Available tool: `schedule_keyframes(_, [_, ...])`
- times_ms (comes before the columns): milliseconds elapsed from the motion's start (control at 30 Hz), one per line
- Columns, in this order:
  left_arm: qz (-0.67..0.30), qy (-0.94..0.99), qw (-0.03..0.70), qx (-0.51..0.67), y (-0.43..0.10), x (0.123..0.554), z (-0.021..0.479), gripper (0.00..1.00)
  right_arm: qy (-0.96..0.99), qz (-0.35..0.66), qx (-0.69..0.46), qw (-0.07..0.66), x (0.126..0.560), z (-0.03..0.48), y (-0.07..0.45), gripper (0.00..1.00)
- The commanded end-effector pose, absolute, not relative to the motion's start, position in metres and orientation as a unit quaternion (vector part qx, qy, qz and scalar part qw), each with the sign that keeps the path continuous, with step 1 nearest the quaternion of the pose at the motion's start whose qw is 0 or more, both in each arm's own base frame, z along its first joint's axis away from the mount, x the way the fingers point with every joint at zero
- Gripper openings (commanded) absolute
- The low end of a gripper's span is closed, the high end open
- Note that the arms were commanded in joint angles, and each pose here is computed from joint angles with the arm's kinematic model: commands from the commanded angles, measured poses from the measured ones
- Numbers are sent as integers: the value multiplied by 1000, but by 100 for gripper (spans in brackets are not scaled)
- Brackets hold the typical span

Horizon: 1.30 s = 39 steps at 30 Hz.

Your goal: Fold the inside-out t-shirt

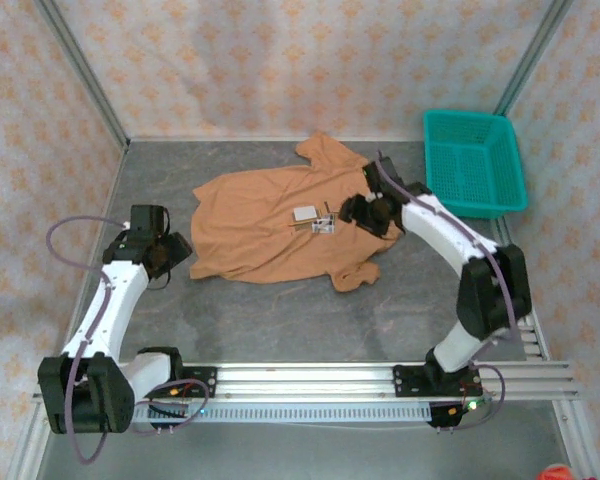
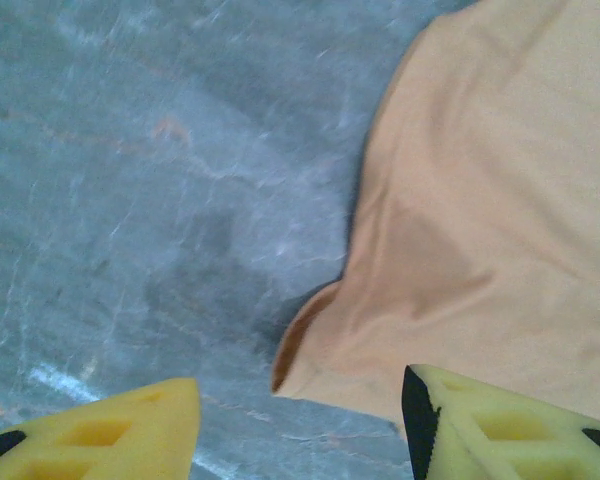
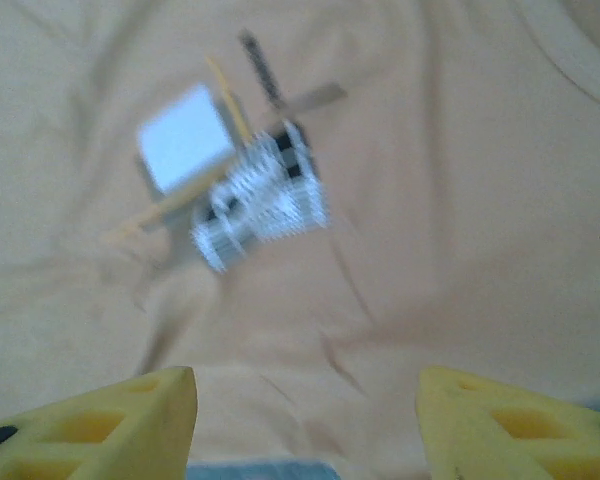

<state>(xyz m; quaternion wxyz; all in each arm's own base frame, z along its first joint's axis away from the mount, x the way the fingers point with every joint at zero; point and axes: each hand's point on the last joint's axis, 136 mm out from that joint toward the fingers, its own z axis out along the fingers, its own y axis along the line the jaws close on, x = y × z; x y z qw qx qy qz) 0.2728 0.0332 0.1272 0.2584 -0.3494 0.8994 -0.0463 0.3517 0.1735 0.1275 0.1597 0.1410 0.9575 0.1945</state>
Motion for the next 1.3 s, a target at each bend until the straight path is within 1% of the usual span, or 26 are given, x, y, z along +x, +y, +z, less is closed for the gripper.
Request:
schedule_keyframes(0, [-66,897,269,-343,28,298,127,57,973,109,162,119,306,82,131,62])
schedule_keyframes(133, [-145,902,233,-334,1,349,117,53,972,99,184,105,281,63,111,62])
schedule_keyframes(200, [-179,896,233,-334,-9,378,118,53,971,108,187,97,276,57,112,62])
schedule_keyframes(300, [-204,890,228,-339,-16,417,111,52,968,132,195,89,274,47,119,62])
schedule_keyframes(400, [-206,894,205,-342,-16,448,92,50,959,174,211,78,278,35,135,59])
schedule_keyframes(433, [-198,896,199,-345,-13,457,84,50,956,185,217,71,278,31,139,55])
schedule_keyframes(467, [-195,896,194,-349,-10,465,79,49,954,194,220,65,278,29,143,46])
schedule_keyframes(500, [-191,897,180,-356,-7,471,64,48,953,199,221,60,277,29,146,33])
schedule_keyframes(533, [-190,895,169,-367,-3,476,54,48,952,200,223,56,274,30,146,18])
schedule_keyframes(567, [-199,891,161,-374,-2,483,48,45,953,198,224,54,269,35,145,7])
schedule_keyframes(600, [-203,888,159,-380,0,488,44,45,953,196,226,53,264,39,144,2])
schedule_keyframes(633, [-193,888,159,-386,7,491,39,45,952,195,229,52,256,45,141,0])
schedule_keyframes(667, [-172,889,156,-396,17,493,34,44,952,194,232,53,248,52,138,0])
schedule_keyframes(767, [-150,886,131,-418,41,495,17,42,948,198,244,58,223,69,128,0])
schedule_keyframes(867, [-122,881,120,-441,68,494,6,37,944,203,253,59,200,81,120,0])
schedule_keyframes(1067, [-87,881,116,-451,98,496,7,34,946,200,254,29,164,90,113,2])
schedule_keyframes(1100, [-86,881,116,-450,99,497,8,34,947,197,252,25,159,92,111,4])
schedule_keyframes(1167, [-87,881,120,-449,101,498,12,34,949,189,253,29,149,97,104,12])
schedule_keyframes(1233, [-86,882,122,-447,101,498,15,34,947,190,258,39,145,101,101,16])
schedule_keyframes(1267, [-88,882,123,-446,101,498,17,34,946,191,259,44,145,103,100,22])
